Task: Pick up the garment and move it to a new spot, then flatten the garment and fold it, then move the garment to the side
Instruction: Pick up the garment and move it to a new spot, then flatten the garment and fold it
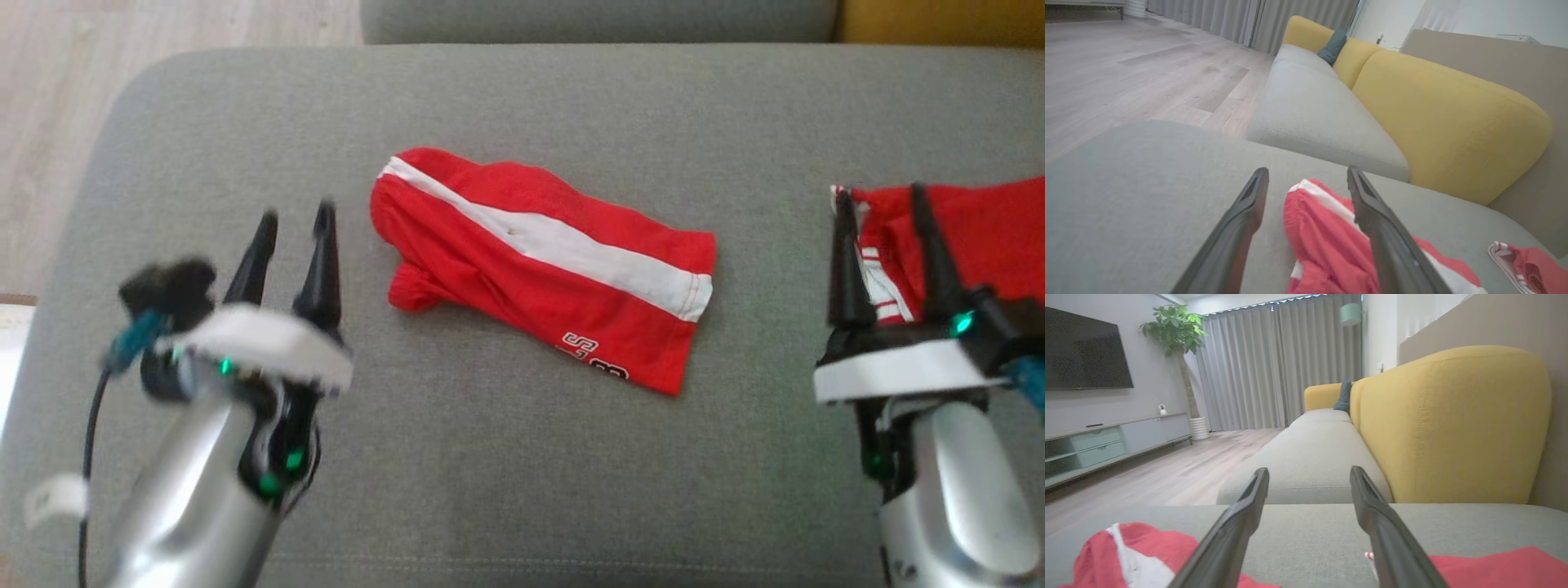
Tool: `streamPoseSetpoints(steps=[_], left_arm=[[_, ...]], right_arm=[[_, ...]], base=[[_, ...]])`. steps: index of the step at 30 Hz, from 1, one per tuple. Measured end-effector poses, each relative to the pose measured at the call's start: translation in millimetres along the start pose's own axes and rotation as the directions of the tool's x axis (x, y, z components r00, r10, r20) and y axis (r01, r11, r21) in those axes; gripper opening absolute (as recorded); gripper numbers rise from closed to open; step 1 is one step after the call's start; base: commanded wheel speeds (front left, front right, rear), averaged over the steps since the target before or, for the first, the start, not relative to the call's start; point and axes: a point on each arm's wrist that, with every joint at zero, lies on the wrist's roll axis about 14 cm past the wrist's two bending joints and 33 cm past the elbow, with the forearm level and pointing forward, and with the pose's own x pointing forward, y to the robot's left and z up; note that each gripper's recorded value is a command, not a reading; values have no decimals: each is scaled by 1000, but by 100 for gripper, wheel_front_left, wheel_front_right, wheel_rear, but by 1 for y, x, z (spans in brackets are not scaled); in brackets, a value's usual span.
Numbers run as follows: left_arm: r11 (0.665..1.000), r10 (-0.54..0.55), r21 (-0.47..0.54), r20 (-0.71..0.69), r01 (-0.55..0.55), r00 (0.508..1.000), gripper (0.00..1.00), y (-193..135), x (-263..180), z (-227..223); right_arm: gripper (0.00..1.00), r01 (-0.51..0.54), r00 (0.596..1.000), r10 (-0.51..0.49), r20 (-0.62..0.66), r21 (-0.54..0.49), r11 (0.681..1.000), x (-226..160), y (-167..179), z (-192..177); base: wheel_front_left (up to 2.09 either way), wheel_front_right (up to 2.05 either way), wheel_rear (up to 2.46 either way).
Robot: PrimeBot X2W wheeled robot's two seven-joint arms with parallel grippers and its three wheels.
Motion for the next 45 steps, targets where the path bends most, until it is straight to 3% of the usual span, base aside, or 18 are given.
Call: streamPoseSetpoints(steps=[9,26,33,40,45], left_arm=[[988,114,-107,-2,-113,994,100,28,-53,-19],[993,67,-99,28,-64,997,100,17,-45,-21],[993,63,-98,13,-61,998,100,16,-45,-27],[992,67,-109,15,-65,998,100,18,-45,-27],[990,89,-110,-4,-89,996,100,25,-48,-34]], right_arm=[[100,-62,995,64,-79,32,998,-18,25,-25],[100,-119,979,130,-155,78,990,-26,47,-50],[100,-86,966,125,-228,174,981,-36,51,-75],[100,-13,922,114,-369,265,964,-51,51,-116],[100,16,910,112,-399,304,952,-43,52,-126]], base=[[0,0,0],[0,0,0],[0,0,0],[0,0,0],[0,0,0]])
